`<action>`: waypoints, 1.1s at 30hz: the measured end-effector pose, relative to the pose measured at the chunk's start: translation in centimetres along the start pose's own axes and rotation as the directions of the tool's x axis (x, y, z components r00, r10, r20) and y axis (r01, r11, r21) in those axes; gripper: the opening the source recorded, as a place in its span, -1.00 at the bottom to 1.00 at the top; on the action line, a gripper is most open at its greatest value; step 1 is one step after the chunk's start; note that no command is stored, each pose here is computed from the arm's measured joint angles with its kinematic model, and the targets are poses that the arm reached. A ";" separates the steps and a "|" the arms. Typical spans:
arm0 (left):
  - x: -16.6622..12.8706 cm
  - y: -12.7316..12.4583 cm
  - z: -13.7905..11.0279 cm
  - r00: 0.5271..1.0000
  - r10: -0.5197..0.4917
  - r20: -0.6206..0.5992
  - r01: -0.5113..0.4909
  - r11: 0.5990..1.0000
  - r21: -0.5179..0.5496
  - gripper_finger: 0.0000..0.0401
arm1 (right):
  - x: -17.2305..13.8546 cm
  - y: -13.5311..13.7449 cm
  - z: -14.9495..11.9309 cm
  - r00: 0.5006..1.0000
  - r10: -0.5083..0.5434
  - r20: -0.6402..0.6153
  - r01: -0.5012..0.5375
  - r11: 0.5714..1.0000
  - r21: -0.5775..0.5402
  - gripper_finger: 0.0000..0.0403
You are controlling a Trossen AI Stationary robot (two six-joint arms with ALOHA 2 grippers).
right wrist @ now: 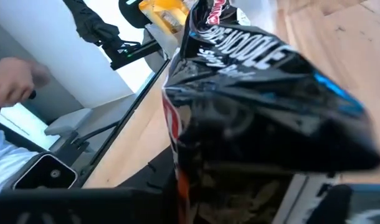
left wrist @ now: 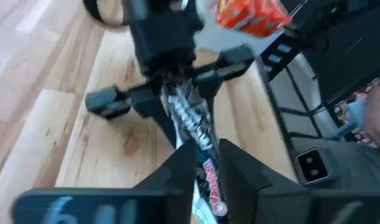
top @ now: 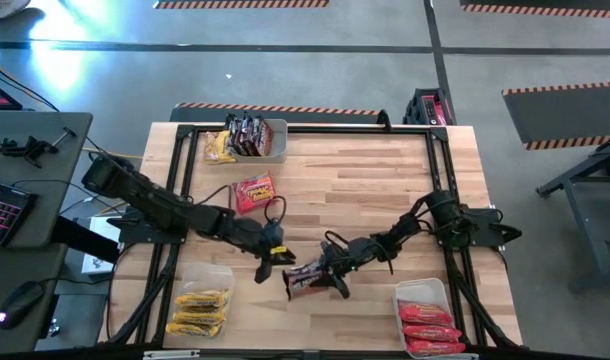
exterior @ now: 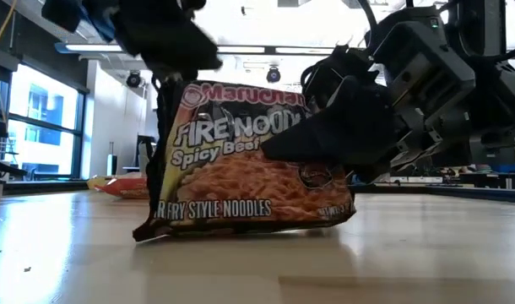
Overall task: Sort Maruchan noodles
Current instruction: Put the black noodle pack into the gray bin
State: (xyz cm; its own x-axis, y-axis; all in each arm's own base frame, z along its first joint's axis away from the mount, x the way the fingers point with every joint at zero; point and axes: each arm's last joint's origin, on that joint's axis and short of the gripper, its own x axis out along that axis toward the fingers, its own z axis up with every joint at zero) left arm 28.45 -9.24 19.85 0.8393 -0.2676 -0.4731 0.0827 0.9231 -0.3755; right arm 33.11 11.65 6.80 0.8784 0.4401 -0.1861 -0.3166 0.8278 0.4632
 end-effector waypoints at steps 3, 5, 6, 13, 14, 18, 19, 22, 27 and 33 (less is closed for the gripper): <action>-1.2 -0.3 0.6 1.000 -0.005 0.010 0.005 1.000 0.004 -0.55 | 0.0 0.1 0.0 0.999 0.031 -0.009 -0.031 1.000 0.000 -0.42; -1.8 -0.3 0.7 1.000 -0.001 0.002 0.001 1.000 0.007 -0.44 | 0.0 0.2 0.2 0.999 0.036 -0.013 -0.036 0.999 0.001 -0.42; -2.0 -0.3 0.8 1.000 0.001 -0.003 -0.001 1.000 0.001 -0.38 | -0.1 0.2 0.3 0.999 0.038 -0.010 -0.038 0.999 0.001 -0.42; -1.9 -0.6 1.1 0.998 0.003 -0.059 -0.006 0.998 -0.064 -0.01 | 0.4 0.6 1.9 0.998 -0.017 -0.068 0.013 0.998 -0.059 -0.42; -1.8 -0.7 1.3 0.996 0.015 -0.084 -0.020 0.998 -0.056 0.03 | 0.6 0.8 2.3 0.996 -0.032 -0.082 0.026 0.997 -0.074 -0.42; -1.4 -1.2 2.4 0.985 0.056 -0.162 -0.058 0.998 -0.004 0.13 | 1.7 1.2 3.8 0.984 -0.108 -0.143 0.084 0.983 -0.161 -0.42; -1.3 -1.3 2.6 0.982 0.065 -0.179 -0.065 0.998 0.006 0.15 | 2.0 1.4 4.2 0.982 -0.113 -0.149 0.085 0.980 -0.182 -0.42; -0.8 -1.6 3.1 0.966 0.092 -0.243 -0.090 0.996 0.018 0.16 | 2.9 1.8 5.5 0.974 -0.142 -0.176 0.100 0.969 -0.228 -0.42; -0.1 -2.3 3.3 0.925 0.111 -0.362 -0.107 0.994 0.032 0.17 | 3.9 2.0 6.8 0.940 -0.266 -0.213 0.188 0.927 -0.326 -0.42; 0.6 -3.5 3.2 0.910 0.103 -0.402 -0.096 0.995 0.039 0.17 | 4.6 2.6 8.3 0.949 -0.259 -0.180 0.179 0.912 -0.369 -0.42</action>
State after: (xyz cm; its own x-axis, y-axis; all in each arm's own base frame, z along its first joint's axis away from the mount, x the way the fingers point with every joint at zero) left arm 30.38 -11.80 23.41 0.5562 -0.2592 -0.7896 0.0231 0.9546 -0.2971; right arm 39.35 12.94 14.31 0.8514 0.2655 -0.4523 -0.2632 0.9622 0.0693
